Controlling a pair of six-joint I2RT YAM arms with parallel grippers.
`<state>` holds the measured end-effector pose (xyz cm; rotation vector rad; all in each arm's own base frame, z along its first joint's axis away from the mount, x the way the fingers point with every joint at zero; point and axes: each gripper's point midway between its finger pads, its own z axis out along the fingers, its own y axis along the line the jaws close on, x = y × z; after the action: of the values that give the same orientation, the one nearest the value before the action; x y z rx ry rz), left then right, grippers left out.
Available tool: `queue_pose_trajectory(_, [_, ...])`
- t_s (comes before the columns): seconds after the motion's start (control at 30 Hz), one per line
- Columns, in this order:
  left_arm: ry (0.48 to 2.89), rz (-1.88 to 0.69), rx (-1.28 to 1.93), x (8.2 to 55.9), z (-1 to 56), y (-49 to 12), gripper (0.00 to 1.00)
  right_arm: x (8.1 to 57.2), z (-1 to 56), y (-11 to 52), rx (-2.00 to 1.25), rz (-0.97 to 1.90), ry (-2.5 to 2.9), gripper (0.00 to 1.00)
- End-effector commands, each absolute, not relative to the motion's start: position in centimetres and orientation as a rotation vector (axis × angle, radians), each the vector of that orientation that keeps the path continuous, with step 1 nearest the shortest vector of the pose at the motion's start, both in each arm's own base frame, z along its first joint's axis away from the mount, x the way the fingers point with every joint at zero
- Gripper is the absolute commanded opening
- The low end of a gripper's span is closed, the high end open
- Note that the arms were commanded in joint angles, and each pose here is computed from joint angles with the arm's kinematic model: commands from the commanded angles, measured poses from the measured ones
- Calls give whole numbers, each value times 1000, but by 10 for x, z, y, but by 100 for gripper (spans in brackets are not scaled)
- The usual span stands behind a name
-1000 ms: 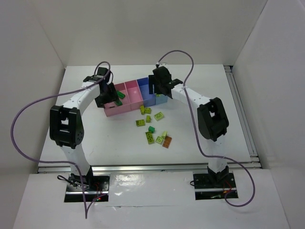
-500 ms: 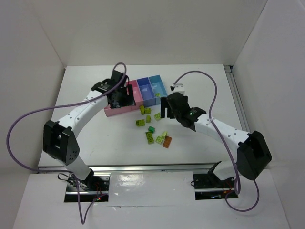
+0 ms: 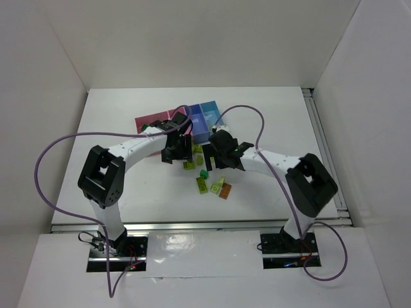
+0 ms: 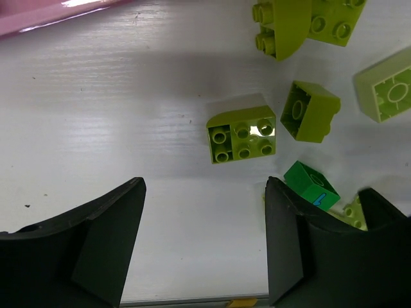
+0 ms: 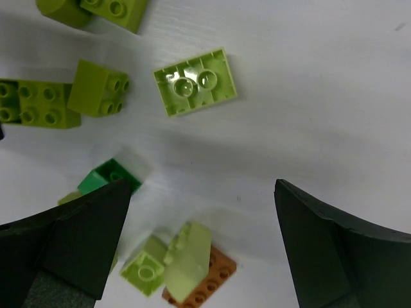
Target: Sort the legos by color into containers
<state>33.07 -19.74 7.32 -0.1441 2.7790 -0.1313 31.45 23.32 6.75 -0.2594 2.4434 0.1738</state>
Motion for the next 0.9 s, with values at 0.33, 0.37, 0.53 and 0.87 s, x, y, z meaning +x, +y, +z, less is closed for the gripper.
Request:
queue_pose_trajectory(0.33, [2763, -173, -217, 325, 90, -165, 78, 383, 31, 248, -334, 148, 2414, 94])
queue_pose_trajectory(0.37, [2762, -193, -228, 318, 93, -161, 78, 384, 26, 249, -336, 143, 2422, 92])
queue_pose_trajectory(0.53, [2757, -297, -197, 308, 101, -158, 78, 393, 31, 254, -324, 150, 2394, 69])
queue_pose_trajectory(0.87, [2771, -321, -90, 317, 99, -169, 85, 391, 110, 247, -217, 153, 2260, 50])
